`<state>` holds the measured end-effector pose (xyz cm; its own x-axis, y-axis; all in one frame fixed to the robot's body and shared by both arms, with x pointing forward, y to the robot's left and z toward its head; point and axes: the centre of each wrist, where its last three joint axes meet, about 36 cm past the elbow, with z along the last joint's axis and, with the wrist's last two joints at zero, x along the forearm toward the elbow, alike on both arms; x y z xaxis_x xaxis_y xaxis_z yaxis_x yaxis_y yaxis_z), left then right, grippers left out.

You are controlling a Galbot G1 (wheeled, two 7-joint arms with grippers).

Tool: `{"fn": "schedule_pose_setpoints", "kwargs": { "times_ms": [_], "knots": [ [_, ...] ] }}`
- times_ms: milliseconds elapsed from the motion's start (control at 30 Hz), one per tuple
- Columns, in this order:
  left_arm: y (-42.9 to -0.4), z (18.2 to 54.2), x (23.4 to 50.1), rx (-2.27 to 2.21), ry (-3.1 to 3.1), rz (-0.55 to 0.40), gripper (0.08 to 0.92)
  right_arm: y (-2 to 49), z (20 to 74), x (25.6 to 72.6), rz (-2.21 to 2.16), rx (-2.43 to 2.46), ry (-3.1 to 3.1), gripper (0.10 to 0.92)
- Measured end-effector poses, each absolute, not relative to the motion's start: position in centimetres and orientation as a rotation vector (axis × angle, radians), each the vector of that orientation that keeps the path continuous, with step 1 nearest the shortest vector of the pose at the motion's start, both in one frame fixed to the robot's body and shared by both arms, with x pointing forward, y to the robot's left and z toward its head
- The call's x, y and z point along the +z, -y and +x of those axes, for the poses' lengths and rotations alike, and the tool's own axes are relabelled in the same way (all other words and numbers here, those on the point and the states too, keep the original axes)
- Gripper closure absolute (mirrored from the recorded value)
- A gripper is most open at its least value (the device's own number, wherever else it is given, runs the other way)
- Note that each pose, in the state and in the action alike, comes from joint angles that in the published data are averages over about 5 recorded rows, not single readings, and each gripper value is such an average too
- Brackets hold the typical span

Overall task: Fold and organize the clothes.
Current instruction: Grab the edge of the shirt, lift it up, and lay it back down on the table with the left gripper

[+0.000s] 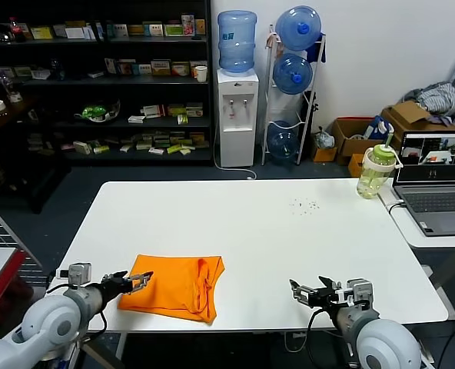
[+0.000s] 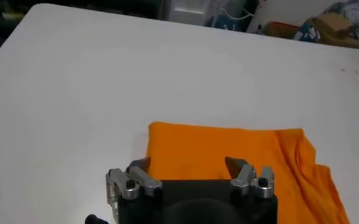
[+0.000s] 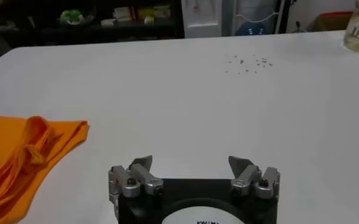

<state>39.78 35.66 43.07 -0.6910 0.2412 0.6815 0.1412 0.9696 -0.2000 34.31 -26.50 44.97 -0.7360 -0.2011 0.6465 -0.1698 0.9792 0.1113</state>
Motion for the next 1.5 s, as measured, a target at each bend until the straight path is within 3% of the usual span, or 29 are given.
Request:
{"fn": "schedule_pose_setpoints", "kwargs": {
  "times_ms": [467, 1067, 1200, 1500],
  "knots": [
    [-40.9, 42.4, 41.6, 0.152, 2.298, -0.313, 0.177, 26.5, 34.5, 44.9, 0.259, -0.059, 2.411, 0.2],
    [-41.0, 42.7, 40.7, 0.156, 2.272, -0.336, 0.184, 26.6, 34.4, 44.7, 0.249, -0.057, 2.404, 0.2],
    [-40.8, 42.6, 40.5, 0.158, 2.27, -0.34, 0.256, 26.6, 34.4, 44.7, 0.249, -0.058, 2.404, 0.2],
    [-40.3, 42.4, 40.2, 0.165, 2.26, -0.351, 0.514, 26.5, 34.3, 44.7, 0.251, -0.059, 2.402, 0.2]
  ]
}}
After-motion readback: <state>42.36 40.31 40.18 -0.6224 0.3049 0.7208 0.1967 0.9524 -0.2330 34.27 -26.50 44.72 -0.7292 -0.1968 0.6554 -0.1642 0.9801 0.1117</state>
